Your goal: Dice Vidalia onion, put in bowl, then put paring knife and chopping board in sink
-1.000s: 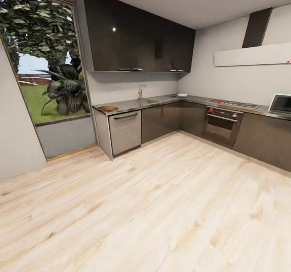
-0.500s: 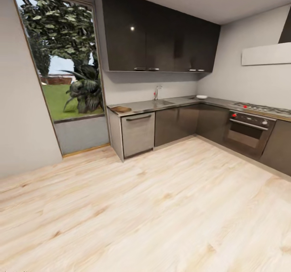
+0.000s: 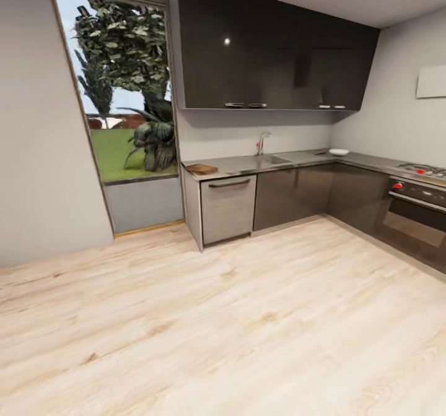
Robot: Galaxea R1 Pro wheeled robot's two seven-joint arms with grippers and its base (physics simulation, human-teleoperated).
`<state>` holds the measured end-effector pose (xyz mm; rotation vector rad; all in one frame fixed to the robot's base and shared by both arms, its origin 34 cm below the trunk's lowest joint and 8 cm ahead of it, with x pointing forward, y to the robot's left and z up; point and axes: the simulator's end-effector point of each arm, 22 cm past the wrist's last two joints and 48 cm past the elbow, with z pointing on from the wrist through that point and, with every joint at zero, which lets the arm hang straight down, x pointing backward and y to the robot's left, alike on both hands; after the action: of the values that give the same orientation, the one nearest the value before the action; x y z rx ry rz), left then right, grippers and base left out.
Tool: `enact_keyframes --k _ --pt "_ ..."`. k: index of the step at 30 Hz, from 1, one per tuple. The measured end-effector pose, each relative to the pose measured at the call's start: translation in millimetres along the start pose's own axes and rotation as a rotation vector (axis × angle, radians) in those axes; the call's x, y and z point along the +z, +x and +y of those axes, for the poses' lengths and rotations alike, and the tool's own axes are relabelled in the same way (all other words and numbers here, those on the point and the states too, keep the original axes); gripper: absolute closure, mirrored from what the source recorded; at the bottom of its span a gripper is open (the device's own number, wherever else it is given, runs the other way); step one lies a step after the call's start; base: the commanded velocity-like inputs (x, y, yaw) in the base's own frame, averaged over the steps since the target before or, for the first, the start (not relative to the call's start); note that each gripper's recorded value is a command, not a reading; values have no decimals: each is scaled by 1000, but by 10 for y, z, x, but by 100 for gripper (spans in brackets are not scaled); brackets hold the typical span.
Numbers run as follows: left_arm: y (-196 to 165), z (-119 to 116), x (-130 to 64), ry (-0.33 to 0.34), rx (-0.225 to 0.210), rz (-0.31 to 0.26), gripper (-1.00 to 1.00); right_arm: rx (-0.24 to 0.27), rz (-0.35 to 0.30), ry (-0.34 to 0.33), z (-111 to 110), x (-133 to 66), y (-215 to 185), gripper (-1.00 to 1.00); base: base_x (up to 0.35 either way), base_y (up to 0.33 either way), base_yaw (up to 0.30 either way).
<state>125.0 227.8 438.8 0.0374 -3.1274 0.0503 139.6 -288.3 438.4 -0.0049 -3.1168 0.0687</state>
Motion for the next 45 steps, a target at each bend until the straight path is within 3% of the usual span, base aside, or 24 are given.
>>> enact_keyframes --k 15,45 --pt "-2 0 0 0 -1 -1 -100 0 0 0 0 0 0 -100 286 -229 123" --pt "-1 1 0 0 -1 -1 -100 0 1 -1 7 0 4 -100 296 -212 267"
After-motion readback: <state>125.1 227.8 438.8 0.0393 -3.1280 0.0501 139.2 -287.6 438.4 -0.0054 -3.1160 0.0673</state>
